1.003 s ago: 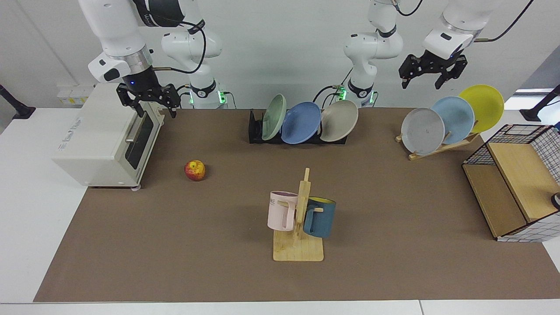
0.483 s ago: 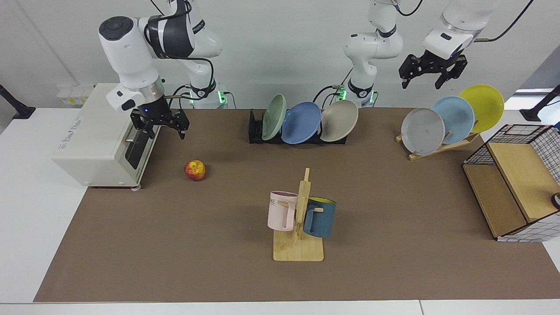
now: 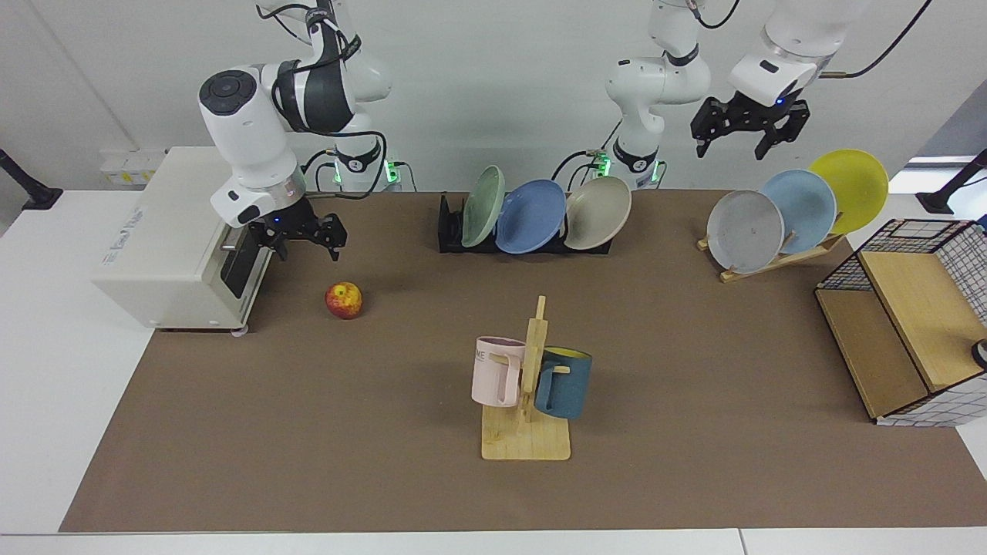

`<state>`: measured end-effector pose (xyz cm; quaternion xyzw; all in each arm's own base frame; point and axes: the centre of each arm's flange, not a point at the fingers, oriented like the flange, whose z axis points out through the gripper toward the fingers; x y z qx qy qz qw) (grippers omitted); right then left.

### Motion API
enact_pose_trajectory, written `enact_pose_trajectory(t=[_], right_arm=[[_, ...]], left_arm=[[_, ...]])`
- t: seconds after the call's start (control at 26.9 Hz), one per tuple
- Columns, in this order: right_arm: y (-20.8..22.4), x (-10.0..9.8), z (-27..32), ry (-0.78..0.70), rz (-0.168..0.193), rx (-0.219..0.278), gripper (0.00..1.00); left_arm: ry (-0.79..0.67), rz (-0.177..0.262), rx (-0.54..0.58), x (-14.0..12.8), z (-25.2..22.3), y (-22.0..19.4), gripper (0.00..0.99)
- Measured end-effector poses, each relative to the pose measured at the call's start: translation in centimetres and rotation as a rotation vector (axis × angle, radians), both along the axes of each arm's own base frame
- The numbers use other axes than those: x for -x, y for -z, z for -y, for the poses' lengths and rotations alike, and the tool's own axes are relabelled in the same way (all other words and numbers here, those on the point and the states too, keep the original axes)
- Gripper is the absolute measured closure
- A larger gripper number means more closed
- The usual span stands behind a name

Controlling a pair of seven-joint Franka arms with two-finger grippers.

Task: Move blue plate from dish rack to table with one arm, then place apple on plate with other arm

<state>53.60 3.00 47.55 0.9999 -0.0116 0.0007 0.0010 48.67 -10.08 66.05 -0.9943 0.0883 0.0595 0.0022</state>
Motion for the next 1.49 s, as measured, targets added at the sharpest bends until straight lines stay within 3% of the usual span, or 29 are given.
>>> enact_pose_trajectory(t=[0.26,0.48,0.74,1.04,1.11,1.15,1.23,1.26,1.34,1.38,1.49], right_arm=[[0.3,0.0,0.0,0.0,0.001,0.0,0.0],[1.0,0.2,0.0,0.0,-0.005,0.0,0.0],[4.0,0.1,0.0,0.0,0.012,-0.001,0.0],[7.9,0.3,-0.2,-0.003,0.02,-0.003,0.0],[9.0,0.6,-0.6,-0.007,0.03,-0.011,0.0],[9.7,0.8,-1.0,-0.008,0.033,-0.017,0.0],[10.9,1.1,-1.6,-0.013,0.037,-0.026,0.0],[11.5,1.3,-1.9,-0.016,0.036,-0.028,0.0],[12.4,1.5,-2.1,-0.018,0.034,-0.029,0.0],[12.7,1.5,-2.0,-0.017,0.033,-0.029,0.0],[13.6,1.4,-1.9,-0.021,0.032,-0.029,0.0]], left_arm=[[0.095,0.008,0.06,4.7,9.9,6.5,0.0],[0.134,0.018,0.062,9.3,17.9,17.2,0.0],[0.13,-0.03,0.043,12.5,19.5,27.2,0.0],[0.118,-0.056,0.033,12.8,19.2,28.5,0.013],[0.111,-0.058,0.031,12.9,19.2,28.5,0.093],[0.105,-0.061,0.029,12.9,19.2,28.5,0.207],[0.091,-0.072,0.02,13.2,19.3,28.5,0.3],[0.085,-0.077,0.015,13.3,19.4,28.5,0.41],[0.077,-0.086,0.008,13.5,19.4,28.4,0.493],[0.074,-0.089,0.008,13.5,19.4,28.2,0.604],[0.073,-0.098,0.015,13.5,19.8,27.0,0.7]])
